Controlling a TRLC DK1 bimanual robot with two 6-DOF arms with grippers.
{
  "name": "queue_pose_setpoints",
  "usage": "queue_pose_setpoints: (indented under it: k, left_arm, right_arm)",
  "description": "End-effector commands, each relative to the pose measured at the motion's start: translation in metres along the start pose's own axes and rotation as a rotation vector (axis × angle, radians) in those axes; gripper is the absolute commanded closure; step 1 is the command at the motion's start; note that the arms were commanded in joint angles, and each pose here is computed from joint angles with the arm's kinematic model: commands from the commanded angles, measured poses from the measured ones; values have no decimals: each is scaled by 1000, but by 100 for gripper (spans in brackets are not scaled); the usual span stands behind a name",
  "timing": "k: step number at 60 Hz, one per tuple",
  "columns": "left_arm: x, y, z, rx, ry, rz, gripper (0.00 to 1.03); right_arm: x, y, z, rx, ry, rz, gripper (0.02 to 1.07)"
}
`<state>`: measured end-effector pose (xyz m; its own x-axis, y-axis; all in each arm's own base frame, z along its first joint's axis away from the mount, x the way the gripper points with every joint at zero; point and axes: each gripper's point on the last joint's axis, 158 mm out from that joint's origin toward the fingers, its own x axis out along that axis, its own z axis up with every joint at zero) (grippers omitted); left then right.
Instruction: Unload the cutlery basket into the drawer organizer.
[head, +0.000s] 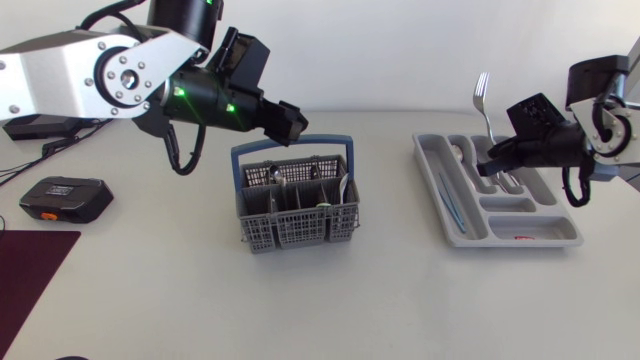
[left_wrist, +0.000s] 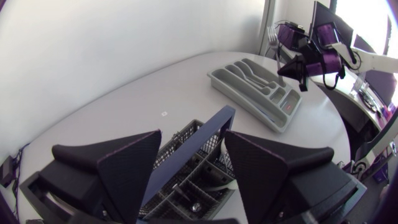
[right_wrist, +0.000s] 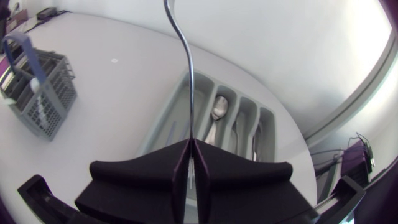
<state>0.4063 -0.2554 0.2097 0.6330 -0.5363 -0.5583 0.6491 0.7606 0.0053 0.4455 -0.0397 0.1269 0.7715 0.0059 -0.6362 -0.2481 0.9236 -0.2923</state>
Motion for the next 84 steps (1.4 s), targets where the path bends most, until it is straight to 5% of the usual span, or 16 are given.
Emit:
queue_pose_setpoints:
  k: [1,19,42,72,77,84]
  left_arm:
    - [-13,6,0,36,-24,34,32]
    - [-34,22,-19,84,-38,136,32]
    - [-46,23,-45,94,-20,162,32]
    - [-52,15,-70,141,5,181,32]
    - [-52,14,-71,144,6,180,32]
    - [-52,13,-75,150,11,182,32]
  right_arm:
    - [23,-26,-1,70,18,-81,98]
    - [86,-88,-34,179,168,-271,98]
    - [144,-113,-80,240,321,-324,97]
    - [162,-118,-106,260,384,-319,93]
    - [151,-121,-94,265,354,-329,84]
    - [131,-122,-77,266,315,-331,56]
